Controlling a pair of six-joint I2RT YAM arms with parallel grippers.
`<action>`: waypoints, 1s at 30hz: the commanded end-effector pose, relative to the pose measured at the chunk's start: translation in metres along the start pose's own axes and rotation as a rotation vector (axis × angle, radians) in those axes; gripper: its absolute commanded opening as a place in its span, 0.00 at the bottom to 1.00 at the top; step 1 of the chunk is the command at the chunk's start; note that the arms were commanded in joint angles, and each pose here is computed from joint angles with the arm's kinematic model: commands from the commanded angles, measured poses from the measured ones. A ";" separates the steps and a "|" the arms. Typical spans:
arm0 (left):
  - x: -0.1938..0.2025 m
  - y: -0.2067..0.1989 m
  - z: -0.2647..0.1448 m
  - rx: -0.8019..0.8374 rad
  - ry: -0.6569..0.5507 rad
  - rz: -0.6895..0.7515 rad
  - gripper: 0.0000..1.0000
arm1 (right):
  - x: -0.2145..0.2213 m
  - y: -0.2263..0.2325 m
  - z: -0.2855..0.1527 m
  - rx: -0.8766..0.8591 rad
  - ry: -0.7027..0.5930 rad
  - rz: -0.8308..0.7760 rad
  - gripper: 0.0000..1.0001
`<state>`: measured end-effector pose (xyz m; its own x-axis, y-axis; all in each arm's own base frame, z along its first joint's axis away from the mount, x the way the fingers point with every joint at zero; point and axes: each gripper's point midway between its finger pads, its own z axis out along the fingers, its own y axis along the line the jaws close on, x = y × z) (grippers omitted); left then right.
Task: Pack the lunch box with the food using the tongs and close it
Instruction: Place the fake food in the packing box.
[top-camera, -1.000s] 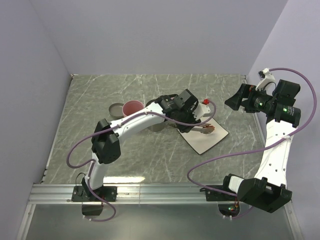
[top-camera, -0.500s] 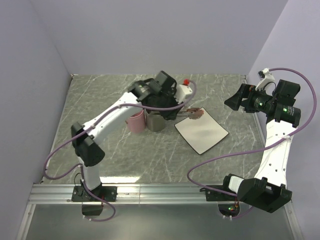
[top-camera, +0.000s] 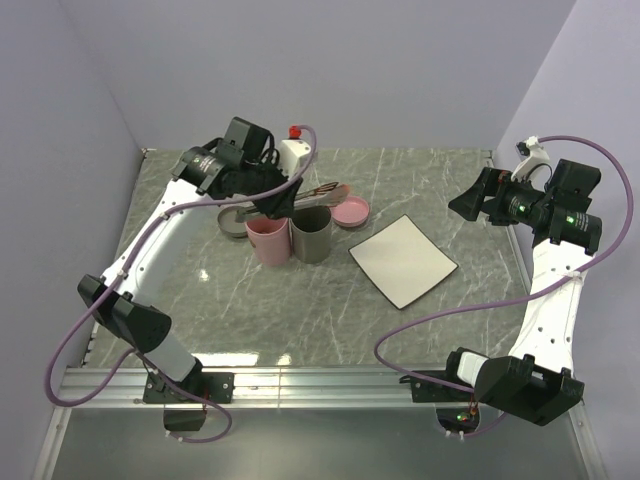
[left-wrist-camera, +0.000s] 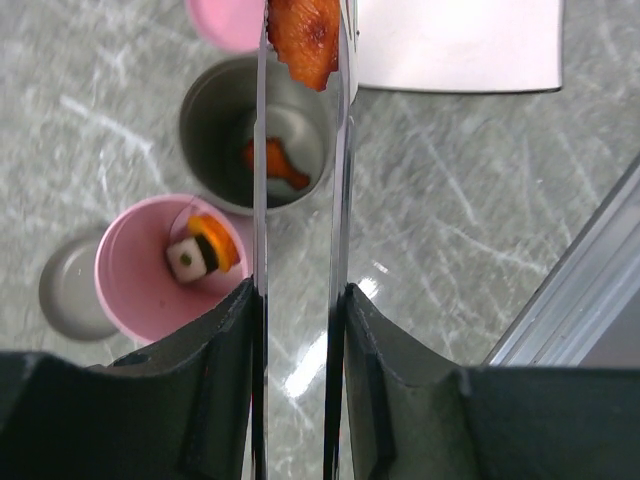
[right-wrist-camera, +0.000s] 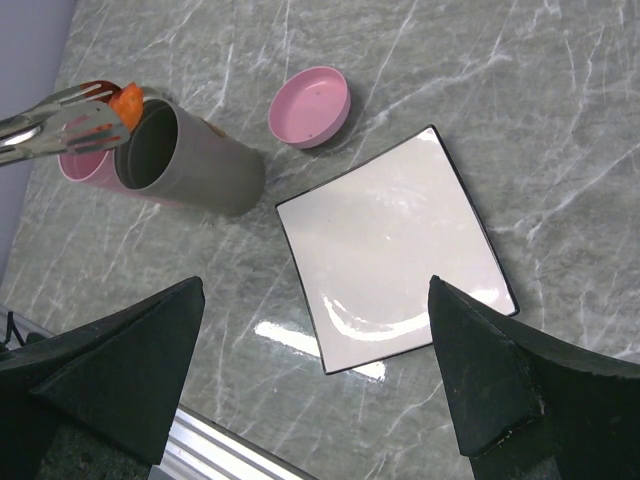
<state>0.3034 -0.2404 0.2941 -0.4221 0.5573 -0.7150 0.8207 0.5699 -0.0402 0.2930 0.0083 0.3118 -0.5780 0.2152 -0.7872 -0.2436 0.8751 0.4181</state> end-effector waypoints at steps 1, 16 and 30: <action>0.004 0.006 -0.015 -0.005 -0.024 0.012 0.22 | -0.005 0.007 -0.008 -0.012 -0.031 -0.032 1.00; 0.038 0.033 -0.007 -0.032 0.041 -0.025 0.25 | -0.007 0.006 -0.008 -0.002 -0.030 -0.032 1.00; 0.040 0.029 -0.013 -0.023 0.042 -0.019 0.48 | -0.008 0.007 -0.009 -0.002 -0.031 -0.033 1.00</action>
<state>0.3113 -0.1928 0.2497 -0.5096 0.5896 -0.6267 0.7851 0.6167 -0.0581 0.2923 0.0085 0.3120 -0.5783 0.2154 -0.7869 -0.2431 0.8752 0.4182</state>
